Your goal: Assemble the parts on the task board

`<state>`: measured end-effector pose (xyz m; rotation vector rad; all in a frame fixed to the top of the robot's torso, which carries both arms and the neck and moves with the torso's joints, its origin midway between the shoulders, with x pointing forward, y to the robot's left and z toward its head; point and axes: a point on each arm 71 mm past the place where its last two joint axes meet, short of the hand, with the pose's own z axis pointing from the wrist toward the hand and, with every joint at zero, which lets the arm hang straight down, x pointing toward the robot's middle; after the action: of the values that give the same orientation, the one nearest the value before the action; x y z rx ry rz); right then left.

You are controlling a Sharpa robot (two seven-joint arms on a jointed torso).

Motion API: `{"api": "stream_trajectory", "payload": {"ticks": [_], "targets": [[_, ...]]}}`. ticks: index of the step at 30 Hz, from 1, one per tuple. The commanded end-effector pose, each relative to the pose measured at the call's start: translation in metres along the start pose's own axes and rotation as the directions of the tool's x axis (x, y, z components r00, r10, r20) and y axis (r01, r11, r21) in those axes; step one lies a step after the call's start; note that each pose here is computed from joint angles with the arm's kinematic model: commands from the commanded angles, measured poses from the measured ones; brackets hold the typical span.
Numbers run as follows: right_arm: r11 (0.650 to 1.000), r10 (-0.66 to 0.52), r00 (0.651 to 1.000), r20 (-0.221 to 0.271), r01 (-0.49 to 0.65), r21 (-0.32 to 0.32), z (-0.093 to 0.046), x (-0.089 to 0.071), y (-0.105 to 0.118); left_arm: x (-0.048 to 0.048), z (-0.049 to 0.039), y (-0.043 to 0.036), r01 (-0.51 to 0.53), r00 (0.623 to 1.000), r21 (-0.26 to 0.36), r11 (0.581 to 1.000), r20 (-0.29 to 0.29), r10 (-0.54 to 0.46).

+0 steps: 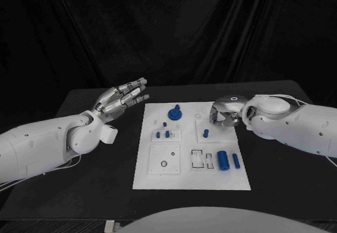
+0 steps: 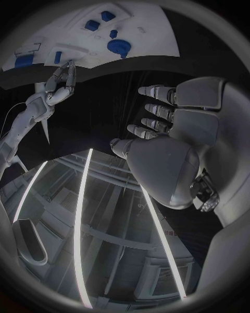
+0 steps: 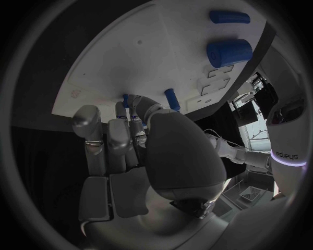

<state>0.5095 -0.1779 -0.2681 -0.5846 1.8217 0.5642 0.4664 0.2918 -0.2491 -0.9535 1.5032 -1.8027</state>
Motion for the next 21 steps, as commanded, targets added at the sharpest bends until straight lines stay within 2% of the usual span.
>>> {"api": "stream_trajectory", "payload": {"ticks": [1, 6, 14, 17, 21], "targets": [[1.000, -0.013, 0.998, 0.068, 0.014, -0.025, -0.002, -0.008, 0.003, 0.0007, 0.0000, -0.0017, 0.014, 1.000, 0.032, 0.999, -0.005, -0.014], [0.999, -0.020, 0.994, 0.103, 0.023, -0.033, -0.007, -0.021, 0.005, 0.0004, -0.0001, -0.0012, 0.013, 1.000, 0.029, 0.999, -0.004, -0.013], [0.998, -0.037, 0.987, 0.159, 0.044, -0.042, -0.018, -0.055, 0.012, 0.0007, 0.0002, -0.0004, 0.014, 1.000, 0.023, 1.000, -0.005, -0.014], [0.997, -0.034, 0.986, 0.165, 0.046, -0.066, -0.025, -0.066, 0.025, 0.0007, 0.0003, -0.0001, 0.013, 1.000, 0.021, 1.000, -0.004, -0.013], [0.993, -0.022, 0.988, 0.155, 0.040, -0.114, -0.031, -0.071, 0.047, 0.0005, 0.0005, 0.0002, 0.012, 1.000, 0.018, 1.000, -0.003, -0.012]]}}
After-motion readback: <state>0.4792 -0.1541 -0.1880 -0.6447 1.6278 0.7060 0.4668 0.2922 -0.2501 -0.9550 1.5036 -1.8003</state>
